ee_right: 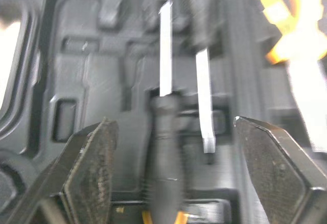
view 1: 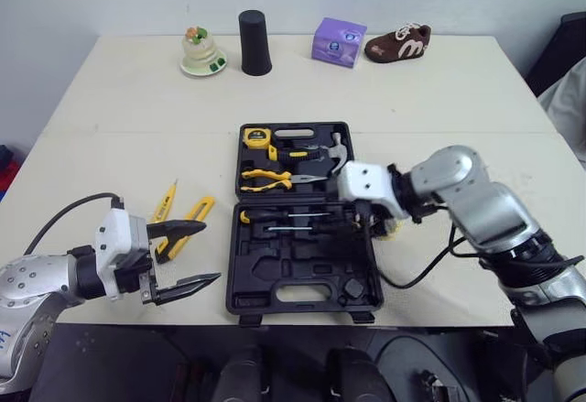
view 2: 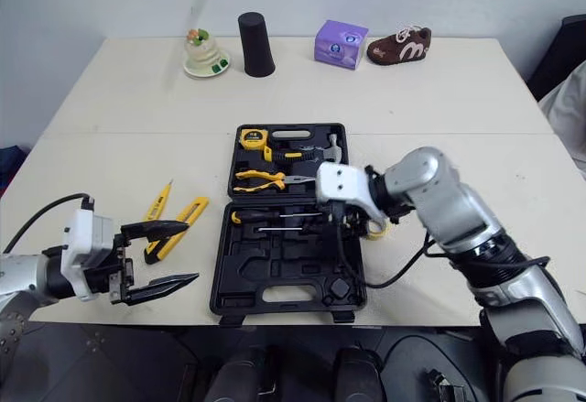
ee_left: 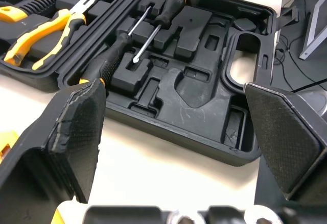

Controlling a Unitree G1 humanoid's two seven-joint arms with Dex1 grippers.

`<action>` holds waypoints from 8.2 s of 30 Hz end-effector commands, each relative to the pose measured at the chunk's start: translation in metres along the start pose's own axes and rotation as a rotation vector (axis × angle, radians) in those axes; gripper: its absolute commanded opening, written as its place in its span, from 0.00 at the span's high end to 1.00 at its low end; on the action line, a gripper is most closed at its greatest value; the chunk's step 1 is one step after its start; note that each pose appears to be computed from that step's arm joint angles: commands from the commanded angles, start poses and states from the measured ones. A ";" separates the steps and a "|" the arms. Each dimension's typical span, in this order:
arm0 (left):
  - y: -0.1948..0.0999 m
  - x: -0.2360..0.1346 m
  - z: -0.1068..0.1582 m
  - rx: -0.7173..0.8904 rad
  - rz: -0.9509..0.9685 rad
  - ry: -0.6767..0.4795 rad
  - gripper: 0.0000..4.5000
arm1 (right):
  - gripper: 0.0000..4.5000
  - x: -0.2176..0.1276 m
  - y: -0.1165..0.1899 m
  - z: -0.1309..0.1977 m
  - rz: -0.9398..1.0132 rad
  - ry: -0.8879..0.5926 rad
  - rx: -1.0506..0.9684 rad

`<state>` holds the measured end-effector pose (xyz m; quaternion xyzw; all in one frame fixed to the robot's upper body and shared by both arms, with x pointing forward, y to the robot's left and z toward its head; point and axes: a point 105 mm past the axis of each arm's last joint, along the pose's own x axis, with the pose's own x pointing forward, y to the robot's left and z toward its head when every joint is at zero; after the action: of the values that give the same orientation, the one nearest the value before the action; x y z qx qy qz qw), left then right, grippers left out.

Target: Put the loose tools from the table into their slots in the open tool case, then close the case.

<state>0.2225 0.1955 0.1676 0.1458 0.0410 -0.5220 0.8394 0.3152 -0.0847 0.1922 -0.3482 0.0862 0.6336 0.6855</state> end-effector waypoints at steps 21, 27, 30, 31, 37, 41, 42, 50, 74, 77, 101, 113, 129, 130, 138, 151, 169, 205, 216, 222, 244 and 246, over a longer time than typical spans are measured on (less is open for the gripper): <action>-0.006 0.000 0.009 0.038 0.006 -0.010 0.00 | 0.99 0.048 0.016 -0.060 -0.014 -0.209 0.149; -0.007 -0.002 0.009 0.037 0.017 -0.005 0.00 | 0.99 0.057 0.028 -0.087 0.004 -0.054 0.215; -0.008 -0.002 0.009 0.033 0.022 -0.004 0.00 | 0.99 0.062 0.031 -0.094 -0.002 -0.007 0.249; -0.009 -0.002 0.008 0.032 0.022 -0.003 0.00 | 0.99 0.063 0.032 -0.094 0.000 -0.002 0.254; -0.008 -0.002 0.008 0.029 0.028 -0.003 0.00 | 0.99 0.061 0.031 -0.068 0.012 -0.141 0.189; 0.009 -0.012 0.006 0.065 0.126 0.002 0.00 | 0.99 0.021 0.018 -0.025 -0.050 -0.462 0.069; 0.018 -0.020 0.004 0.060 0.197 -0.005 0.00 | 0.99 0.003 0.016 -0.021 -0.084 -0.522 0.058; 0.063 -0.094 -0.014 0.046 0.689 0.010 0.00 | 0.63 -0.083 0.015 -0.078 -0.484 -0.380 0.150; 0.060 -0.184 -0.065 -0.261 1.122 0.109 0.00 | 0.01 -0.191 0.062 -0.173 -0.980 -0.248 0.301; 0.069 -0.157 -0.050 -0.283 1.044 0.129 0.00 | 0.01 -0.164 0.047 -0.144 -0.873 -0.367 0.230; 0.112 -0.044 -0.070 -0.428 0.875 0.428 0.00 | 0.01 -0.076 0.024 0.007 -0.383 -0.769 -0.078; 0.098 -0.034 -0.097 -0.531 0.817 0.479 0.15 | 0.00 -0.072 0.021 0.033 -0.380 -0.764 -0.082; 0.099 -0.022 0.037 0.009 0.546 0.035 0.89 | 0.00 -0.087 0.037 -0.001 -0.374 -0.582 -0.084; 0.090 -0.015 0.045 0.047 0.474 0.024 0.89 | 0.00 -0.088 0.039 -0.003 -0.372 -0.574 -0.079; 0.005 0.059 0.050 0.181 -0.230 0.142 0.89 | 0.00 -0.097 0.064 -0.027 -0.323 -0.465 0.014; 0.015 0.111 0.013 0.200 -0.263 0.510 0.89 | 0.00 -0.092 0.075 -0.034 -0.352 -0.454 0.059; 0.017 0.125 0.002 0.273 -0.286 0.571 0.89 | 0.00 -0.090 0.090 -0.049 -0.382 -0.446 0.067; 0.024 0.102 0.027 0.209 -0.207 -0.061 0.99 | 0.00 -0.080 0.082 -0.043 -0.380 -0.461 0.070; 0.015 0.131 -0.015 0.206 -0.186 0.025 0.99 | 0.00 -0.083 0.082 -0.047 -0.381 -0.455 0.073; 0.018 0.133 -0.036 0.141 -0.170 0.102 0.99 | 0.00 -0.084 0.083 -0.048 -0.389 -0.450 0.076; 0.020 0.131 -0.055 0.149 -0.136 0.129 0.99 | 0.00 -0.091 0.076 -0.052 -0.441 -0.426 0.067; 0.027 0.125 -0.027 0.202 -0.103 0.014 0.99 | 0.00 -0.098 0.073 -0.056 -0.462 -0.407 0.065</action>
<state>0.3039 0.0974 0.1065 0.2428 0.0288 -0.5781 0.7785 0.2459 -0.1904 0.1664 -0.1794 -0.0972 0.5333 0.8209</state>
